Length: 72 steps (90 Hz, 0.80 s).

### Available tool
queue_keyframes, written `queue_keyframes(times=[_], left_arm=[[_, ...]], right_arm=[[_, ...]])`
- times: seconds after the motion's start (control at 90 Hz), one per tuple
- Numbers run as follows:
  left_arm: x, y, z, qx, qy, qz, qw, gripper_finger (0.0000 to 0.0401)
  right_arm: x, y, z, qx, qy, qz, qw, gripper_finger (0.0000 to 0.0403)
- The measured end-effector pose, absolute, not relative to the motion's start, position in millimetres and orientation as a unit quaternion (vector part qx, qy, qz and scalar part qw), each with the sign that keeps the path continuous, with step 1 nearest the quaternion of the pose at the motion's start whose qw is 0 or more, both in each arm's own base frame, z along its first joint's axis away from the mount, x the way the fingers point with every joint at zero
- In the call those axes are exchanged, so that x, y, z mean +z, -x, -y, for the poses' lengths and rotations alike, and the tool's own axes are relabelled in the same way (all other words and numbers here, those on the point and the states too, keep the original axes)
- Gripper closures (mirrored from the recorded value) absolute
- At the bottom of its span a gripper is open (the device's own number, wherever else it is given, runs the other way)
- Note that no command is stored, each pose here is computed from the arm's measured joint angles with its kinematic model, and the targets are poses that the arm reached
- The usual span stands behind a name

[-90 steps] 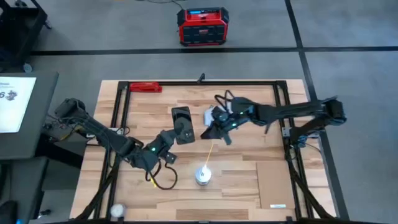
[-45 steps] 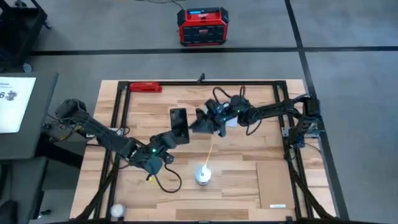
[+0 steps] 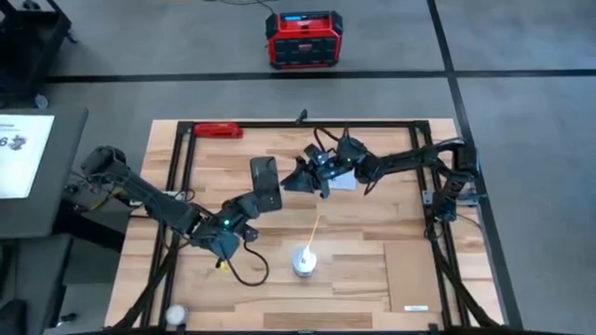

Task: Apply microfiber cloth
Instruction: Spray the back of the black phone with the spray bottle

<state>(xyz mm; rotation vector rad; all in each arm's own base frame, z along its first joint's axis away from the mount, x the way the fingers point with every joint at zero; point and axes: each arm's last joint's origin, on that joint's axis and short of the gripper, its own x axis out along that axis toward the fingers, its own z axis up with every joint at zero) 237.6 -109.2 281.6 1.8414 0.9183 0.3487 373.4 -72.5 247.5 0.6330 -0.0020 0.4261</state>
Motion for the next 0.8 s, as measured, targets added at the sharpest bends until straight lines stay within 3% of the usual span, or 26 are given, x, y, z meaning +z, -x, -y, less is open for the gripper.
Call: queue_keyframes(times=[0.8], left_arm=[[282,-239,108,0.147,-0.76,-0.379,0.507,0.0395]], right_arm=[[233,-390,85,0.186,-0.331,0.004,0.925,0.0274]])
